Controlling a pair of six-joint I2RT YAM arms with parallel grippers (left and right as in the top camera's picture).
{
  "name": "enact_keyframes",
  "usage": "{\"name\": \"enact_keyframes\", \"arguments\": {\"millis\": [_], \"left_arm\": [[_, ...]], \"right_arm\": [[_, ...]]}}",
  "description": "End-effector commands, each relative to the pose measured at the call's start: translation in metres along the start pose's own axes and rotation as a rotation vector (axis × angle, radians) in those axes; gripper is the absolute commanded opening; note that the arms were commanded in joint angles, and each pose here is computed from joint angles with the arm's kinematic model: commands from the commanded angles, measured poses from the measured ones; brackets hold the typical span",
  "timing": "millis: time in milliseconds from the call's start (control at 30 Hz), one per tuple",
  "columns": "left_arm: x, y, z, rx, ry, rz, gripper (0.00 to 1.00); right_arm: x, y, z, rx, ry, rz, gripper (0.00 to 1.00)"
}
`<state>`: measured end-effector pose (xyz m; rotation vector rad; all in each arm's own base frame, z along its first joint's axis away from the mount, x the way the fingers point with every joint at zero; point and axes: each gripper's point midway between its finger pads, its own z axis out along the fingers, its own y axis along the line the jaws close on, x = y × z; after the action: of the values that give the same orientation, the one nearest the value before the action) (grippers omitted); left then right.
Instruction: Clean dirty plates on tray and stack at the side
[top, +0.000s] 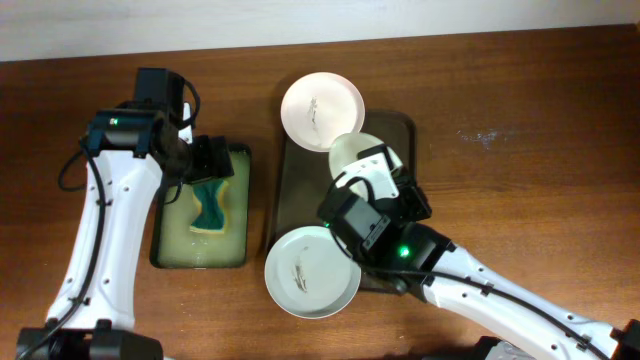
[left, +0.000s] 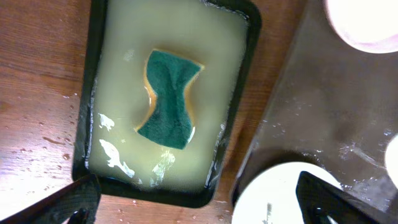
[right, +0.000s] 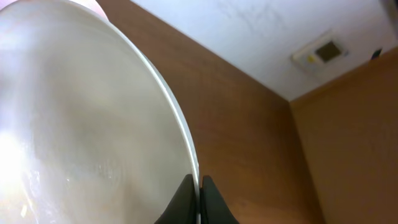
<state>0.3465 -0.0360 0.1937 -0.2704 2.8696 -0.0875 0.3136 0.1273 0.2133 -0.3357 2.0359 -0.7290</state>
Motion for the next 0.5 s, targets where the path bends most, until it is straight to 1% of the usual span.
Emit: {"name": "enact_keyframes", "arguments": {"millis": [0,100,233,467], "left_arm": [[0.002,-0.004,-0.009,0.032,-0.009,0.004,1.00],[0.002,-0.004,-0.009,0.032,-0.009,0.004,1.00],[0.002,-0.004,-0.009,0.032,-0.009,0.004,1.00],[0.002,-0.004,-0.009,0.032,-0.009,0.004,1.00]], "right_arm": [[-0.016,-0.011,-0.012,0.063,-0.063,-0.094,0.04],[-0.020,-0.010,-0.016,0.070,-0.078,-0.155,0.04],[-0.024,-0.002,-0.024,0.054,-0.105,-0.172,0.04],[-0.024,-0.002,-0.024,0.054,-0.105,-0.172,0.04]]}}
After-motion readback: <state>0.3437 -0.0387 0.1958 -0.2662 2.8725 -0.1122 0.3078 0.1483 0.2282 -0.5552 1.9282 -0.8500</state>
